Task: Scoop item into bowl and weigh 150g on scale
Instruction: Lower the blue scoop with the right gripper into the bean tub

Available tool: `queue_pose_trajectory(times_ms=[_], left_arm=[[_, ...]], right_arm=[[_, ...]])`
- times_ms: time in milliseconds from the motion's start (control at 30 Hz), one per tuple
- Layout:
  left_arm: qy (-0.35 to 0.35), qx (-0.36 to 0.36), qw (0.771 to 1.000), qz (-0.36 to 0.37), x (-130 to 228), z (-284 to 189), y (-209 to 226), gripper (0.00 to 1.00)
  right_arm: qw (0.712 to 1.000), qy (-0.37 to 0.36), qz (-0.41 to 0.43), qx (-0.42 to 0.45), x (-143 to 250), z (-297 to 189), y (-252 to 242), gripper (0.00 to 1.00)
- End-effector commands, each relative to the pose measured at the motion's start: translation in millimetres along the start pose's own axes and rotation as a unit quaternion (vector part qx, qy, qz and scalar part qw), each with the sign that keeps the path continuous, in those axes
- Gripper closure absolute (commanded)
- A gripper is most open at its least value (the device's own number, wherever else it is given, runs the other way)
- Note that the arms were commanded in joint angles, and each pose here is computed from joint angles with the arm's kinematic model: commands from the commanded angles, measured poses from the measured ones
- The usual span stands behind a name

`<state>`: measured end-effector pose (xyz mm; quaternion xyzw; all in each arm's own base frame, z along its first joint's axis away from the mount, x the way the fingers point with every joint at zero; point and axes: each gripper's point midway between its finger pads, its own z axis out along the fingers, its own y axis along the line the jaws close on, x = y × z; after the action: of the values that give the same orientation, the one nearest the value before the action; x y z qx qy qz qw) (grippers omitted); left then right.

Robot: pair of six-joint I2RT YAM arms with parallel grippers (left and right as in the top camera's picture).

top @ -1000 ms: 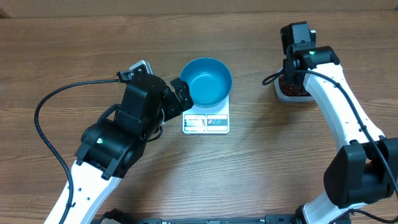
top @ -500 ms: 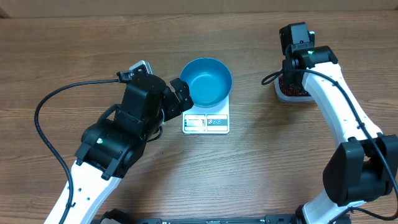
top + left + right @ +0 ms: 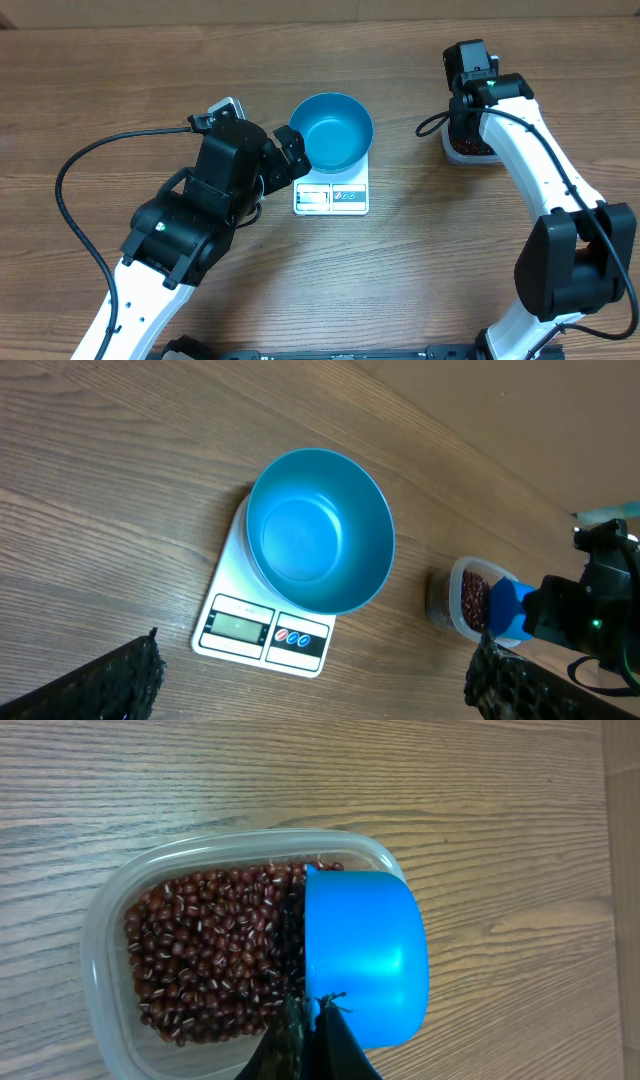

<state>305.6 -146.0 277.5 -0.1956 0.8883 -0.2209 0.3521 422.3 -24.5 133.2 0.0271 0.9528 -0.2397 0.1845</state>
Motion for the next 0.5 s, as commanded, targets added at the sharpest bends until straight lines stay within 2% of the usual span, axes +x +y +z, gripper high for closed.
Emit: queue_pose_trajectory(times_ms=[0,467], left_arm=[[-0.015,0.006,1.0,0.008,-8,-7,-5,0.0],[-0.015,0.006,1.0,0.008,-8,-7,-5,0.0]], right_arm=[[1.0,-0.008,0.016,-0.015,-9,-5,3,0.96],[0.997,-0.001,0.032,-0.064,-7,-6,19,0.96]])
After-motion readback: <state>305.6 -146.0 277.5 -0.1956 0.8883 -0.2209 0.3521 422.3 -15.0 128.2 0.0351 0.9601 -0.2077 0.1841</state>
